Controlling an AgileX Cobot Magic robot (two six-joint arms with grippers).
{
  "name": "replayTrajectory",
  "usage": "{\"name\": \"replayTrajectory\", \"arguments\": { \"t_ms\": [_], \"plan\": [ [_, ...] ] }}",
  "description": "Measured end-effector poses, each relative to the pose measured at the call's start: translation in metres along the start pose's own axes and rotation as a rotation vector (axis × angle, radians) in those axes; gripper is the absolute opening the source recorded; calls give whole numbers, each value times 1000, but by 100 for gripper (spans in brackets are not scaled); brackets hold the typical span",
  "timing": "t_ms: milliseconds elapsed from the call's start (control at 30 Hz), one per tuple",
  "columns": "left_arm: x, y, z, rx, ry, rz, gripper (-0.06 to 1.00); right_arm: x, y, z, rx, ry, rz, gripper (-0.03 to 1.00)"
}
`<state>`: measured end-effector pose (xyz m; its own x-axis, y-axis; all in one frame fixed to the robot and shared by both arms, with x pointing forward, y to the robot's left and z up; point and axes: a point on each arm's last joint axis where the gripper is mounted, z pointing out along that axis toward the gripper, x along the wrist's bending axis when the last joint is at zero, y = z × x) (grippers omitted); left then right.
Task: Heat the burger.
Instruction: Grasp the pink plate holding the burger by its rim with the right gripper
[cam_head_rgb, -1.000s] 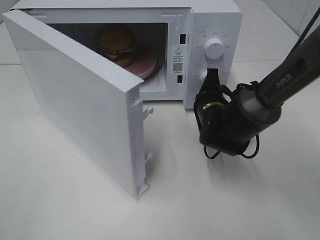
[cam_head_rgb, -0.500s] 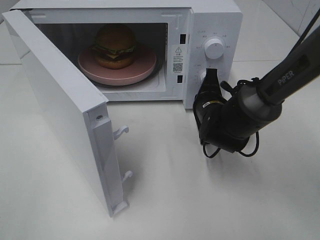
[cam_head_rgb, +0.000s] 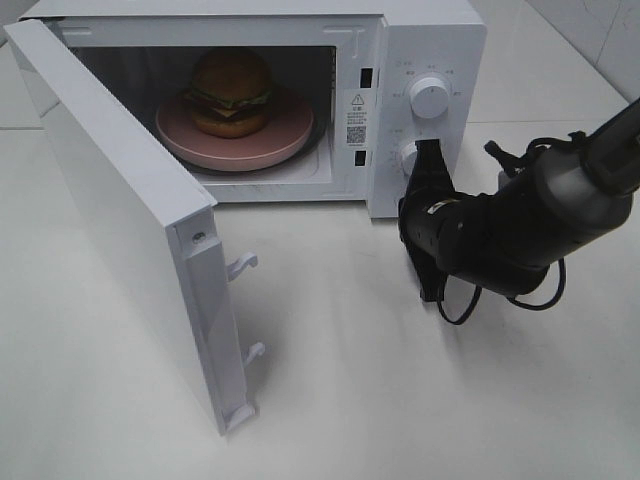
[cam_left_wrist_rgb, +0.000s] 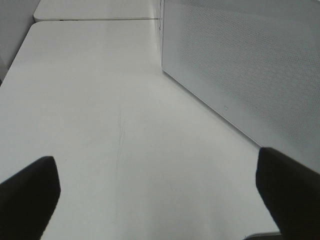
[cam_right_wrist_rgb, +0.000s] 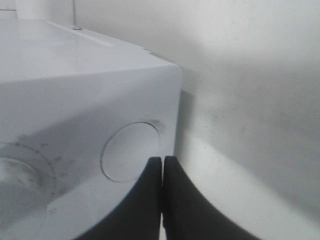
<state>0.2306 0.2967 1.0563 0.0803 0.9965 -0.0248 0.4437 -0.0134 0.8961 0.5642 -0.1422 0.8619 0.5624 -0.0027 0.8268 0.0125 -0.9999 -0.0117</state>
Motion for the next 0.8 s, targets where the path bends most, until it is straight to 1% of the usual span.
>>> {"name": "replayTrajectory", "arguments": {
  "t_ms": [33, 100, 200, 267, 300, 333, 367, 400, 433, 467, 500, 533, 567, 600, 633, 667, 700, 733, 767, 800],
  "plan": [
    [0, 0, 0, 0, 0, 0, 99, 0, 0, 0, 0, 0, 0, 2],
    [0, 0, 0, 0, 0, 0, 99, -6, 4, -11, 19, -59, -40, 2],
    [0, 0, 0, 0, 0, 0, 99, -6, 5, -15, 22, -61, -53, 2],
    [0, 0, 0, 0, 0, 0, 99, -4, 9, -27, 38, -74, -96, 2],
    [0, 0, 0, 0, 0, 0, 99, -4, 9, -27, 38, -74, -96, 2],
    [0, 0, 0, 0, 0, 0, 99, -1, 11, -36, 55, -79, -132, 2],
    [0, 0, 0, 0, 0, 0, 99, 5, 10, -47, 94, -83, -193, 2],
    [0, 0, 0, 0, 0, 0, 99, 5, 10, -47, 94, -83, -193, 2],
    [0, 0, 0, 0, 0, 0, 99, 7, 9, -51, 117, -89, -234, 2],
    [0, 0, 0, 0, 0, 0, 99, 14, 7, -60, 166, -89, -308, 2],
    [0, 0, 0, 0, 0, 0, 99, 14, 7, -60, 166, -89, -308, 2],
    [0, 0, 0, 0, 0, 0, 99, 20, 5, -69, 214, -92, -383, 2],
    [0, 0, 0, 0, 0, 0, 99, 20, 5, -69, 214, -92, -383, 2],
    [0, 0, 0, 0, 0, 0, 99, 21, 4, -72, 238, -98, -429, 2],
    [0, 0, 0, 0, 0, 0, 99, 24, 4, -79, 284, -104, -526, 2],
    [0, 0, 0, 0, 0, 0, 99, 24, 4, -79, 284, -104, -526, 2],
    [0, 0, 0, 0, 0, 0, 99, 26, 4, -82, 310, -109, -579, 2],
    [0, 0, 0, 0, 0, 0, 99, 29, 7, -88, 353, -121, -664, 2],
    [0, 0, 0, 0, 0, 0, 99, 29, 7, -88, 353, -121, -664, 2],
    [0, 0, 0, 0, 0, 0, 99, 31, 9, -90, 378, -130, -713, 2]
  ]
}}
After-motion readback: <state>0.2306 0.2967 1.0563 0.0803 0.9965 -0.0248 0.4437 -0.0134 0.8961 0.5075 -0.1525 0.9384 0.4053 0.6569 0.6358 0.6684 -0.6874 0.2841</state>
